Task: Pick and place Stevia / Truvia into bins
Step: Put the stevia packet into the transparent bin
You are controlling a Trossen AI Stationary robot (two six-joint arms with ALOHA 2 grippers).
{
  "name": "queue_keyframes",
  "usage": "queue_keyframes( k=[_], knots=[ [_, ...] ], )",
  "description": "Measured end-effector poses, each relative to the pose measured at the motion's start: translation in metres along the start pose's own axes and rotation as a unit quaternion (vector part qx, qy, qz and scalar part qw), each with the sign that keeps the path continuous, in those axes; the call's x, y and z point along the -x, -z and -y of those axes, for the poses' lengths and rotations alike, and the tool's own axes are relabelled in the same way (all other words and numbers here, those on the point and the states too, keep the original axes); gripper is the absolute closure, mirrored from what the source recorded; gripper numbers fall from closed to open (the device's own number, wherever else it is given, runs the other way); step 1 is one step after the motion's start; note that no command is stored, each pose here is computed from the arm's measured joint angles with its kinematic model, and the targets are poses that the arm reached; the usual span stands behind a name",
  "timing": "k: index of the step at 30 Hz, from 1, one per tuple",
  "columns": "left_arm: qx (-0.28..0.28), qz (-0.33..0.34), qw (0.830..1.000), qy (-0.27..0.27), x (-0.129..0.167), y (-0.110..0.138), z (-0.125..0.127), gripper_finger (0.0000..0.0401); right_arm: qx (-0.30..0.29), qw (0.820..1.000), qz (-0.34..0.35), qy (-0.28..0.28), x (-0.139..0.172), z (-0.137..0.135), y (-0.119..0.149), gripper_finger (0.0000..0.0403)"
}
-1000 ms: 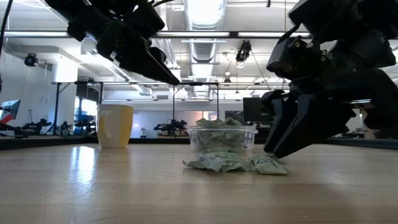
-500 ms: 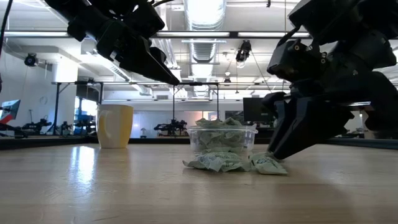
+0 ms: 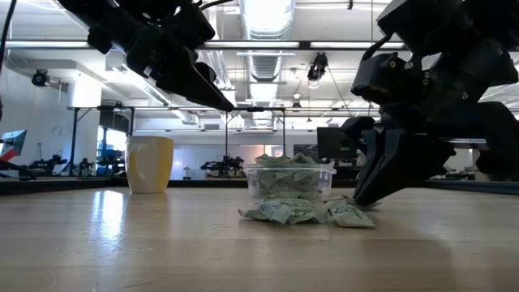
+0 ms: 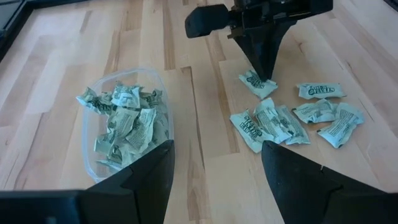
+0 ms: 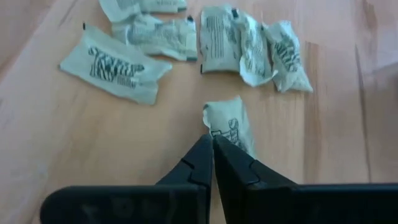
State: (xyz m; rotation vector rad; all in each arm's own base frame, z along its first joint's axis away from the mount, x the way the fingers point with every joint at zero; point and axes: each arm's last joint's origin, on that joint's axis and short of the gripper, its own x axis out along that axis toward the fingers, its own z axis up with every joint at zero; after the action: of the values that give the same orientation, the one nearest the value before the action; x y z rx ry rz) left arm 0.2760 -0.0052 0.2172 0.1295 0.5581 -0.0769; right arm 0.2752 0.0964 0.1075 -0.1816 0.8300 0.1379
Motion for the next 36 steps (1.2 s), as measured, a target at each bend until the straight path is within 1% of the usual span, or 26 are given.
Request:
queue_keyframes(
  k=[3, 6, 8, 10, 13, 16, 19, 23, 27, 31, 36],
  knots=[
    [0.000, -0.001, 1.000, 0.000, 0.000, 0.000, 0.000, 0.0177, 0.002, 1.000, -0.001, 0.004, 0.005, 0.001, -0.002, 0.0394],
    [0.000, -0.001, 1.000, 0.000, 0.000, 0.000, 0.000, 0.0177, 0.003, 1.000, 0.005, 0.022, 0.013, 0.003, -0.006, 0.0394],
    [0.000, -0.001, 1.000, 0.000, 0.000, 0.001, 0.000, 0.0177, -0.013, 1.000, 0.013, 0.022, 0.018, 0.004, -0.009, 0.0394],
    [0.000, -0.005, 1.000, 0.001, 0.000, 0.003, 0.000, 0.0177, -0.025, 0.999, 0.021, 0.002, 0.022, 0.004, -0.012, 0.0394],
    [0.001, -0.006, 1.000, 0.001, -0.001, 0.004, 0.000, 0.0177, -0.027, 0.999, 0.029, -0.032, 0.021, 0.001, -0.013, 0.0388],
    [0.001, -0.008, 1.000, 0.001, -0.001, 0.005, 0.001, 0.0177, -0.014, 0.999, 0.033, -0.037, 0.014, -0.002, -0.011, 0.0368],
    [0.001, -0.007, 1.000, 0.001, -0.001, 0.005, 0.001, 0.0177, -0.007, 0.999, 0.027, -0.033, 0.005, -0.003, -0.008, 0.0337],
    [0.001, -0.007, 1.000, 0.001, -0.001, 0.005, 0.001, 0.0177, -0.006, 1.000, 0.019, -0.012, -0.001, -0.003, -0.007, 0.0295],
    [0.001, -0.008, 1.000, 0.001, -0.001, 0.005, 0.001, 0.0177, -0.002, 1.000, 0.019, 0.005, -0.001, -0.001, -0.006, 0.0268],
    [0.001, -0.008, 1.000, 0.001, -0.001, 0.005, 0.001, 0.0177, -0.003, 1.000, 0.017, 0.026, -0.002, 0.001, -0.005, 0.0264],
    [0.000, -0.008, 1.000, 0.001, -0.001, 0.005, 0.001, 0.0177, -0.013, 1.000, 0.004, 0.026, -0.003, 0.001, -0.002, 0.0280]
  ],
)
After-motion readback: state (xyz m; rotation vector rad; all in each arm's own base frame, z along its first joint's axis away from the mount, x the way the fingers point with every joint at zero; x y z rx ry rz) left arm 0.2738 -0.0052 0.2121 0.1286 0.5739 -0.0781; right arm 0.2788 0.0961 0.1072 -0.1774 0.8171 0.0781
